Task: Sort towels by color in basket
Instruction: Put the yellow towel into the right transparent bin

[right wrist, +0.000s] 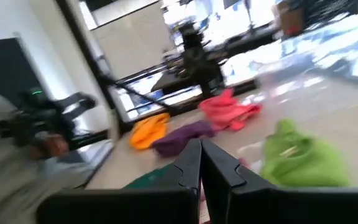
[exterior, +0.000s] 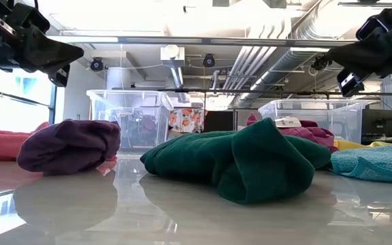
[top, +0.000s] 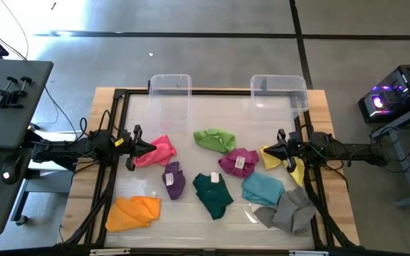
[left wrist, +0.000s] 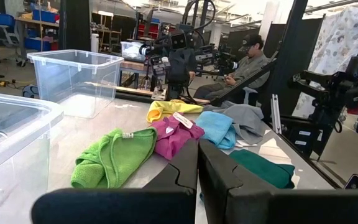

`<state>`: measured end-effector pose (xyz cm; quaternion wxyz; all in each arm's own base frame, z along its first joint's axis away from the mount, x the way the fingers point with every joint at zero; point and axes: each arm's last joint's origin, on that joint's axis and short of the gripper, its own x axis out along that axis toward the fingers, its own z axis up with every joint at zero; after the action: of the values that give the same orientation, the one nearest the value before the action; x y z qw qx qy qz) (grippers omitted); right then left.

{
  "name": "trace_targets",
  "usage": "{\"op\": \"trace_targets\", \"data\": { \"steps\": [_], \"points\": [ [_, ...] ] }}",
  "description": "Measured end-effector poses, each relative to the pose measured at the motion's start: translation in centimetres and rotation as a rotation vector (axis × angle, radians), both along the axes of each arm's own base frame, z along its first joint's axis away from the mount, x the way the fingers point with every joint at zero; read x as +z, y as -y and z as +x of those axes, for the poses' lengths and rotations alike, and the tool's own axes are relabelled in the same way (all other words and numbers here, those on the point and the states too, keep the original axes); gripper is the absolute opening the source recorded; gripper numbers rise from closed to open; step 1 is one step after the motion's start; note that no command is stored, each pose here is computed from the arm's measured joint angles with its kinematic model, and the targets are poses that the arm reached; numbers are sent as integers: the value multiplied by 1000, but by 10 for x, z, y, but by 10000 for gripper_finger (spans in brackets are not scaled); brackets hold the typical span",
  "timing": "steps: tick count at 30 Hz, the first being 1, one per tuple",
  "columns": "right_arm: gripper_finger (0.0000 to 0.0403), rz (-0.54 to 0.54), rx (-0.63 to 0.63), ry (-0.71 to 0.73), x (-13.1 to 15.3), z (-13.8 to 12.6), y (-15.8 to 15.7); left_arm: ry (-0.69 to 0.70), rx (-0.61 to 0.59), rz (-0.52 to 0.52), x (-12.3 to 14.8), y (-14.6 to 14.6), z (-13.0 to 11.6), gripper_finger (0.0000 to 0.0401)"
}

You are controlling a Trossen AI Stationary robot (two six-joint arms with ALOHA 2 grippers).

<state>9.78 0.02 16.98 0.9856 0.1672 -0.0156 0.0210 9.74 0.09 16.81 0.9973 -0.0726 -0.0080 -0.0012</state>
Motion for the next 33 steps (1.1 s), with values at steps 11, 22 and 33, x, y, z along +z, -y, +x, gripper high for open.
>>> {"op": "trace_targets", "data": {
  "steps": [11, 22, 33],
  "points": [
    [0, 127, -239, 15, 1, -1, 7, 0, 1, 54, 0, 0, 0, 0],
    [0, 371, -401, 41, -1, 1, 12, 0, 1, 71, 0, 0, 0, 0],
    [0, 339, -389, -142, -16, 14, 11, 1, 1, 69, 0, 0, 0, 0]
  ]
}}
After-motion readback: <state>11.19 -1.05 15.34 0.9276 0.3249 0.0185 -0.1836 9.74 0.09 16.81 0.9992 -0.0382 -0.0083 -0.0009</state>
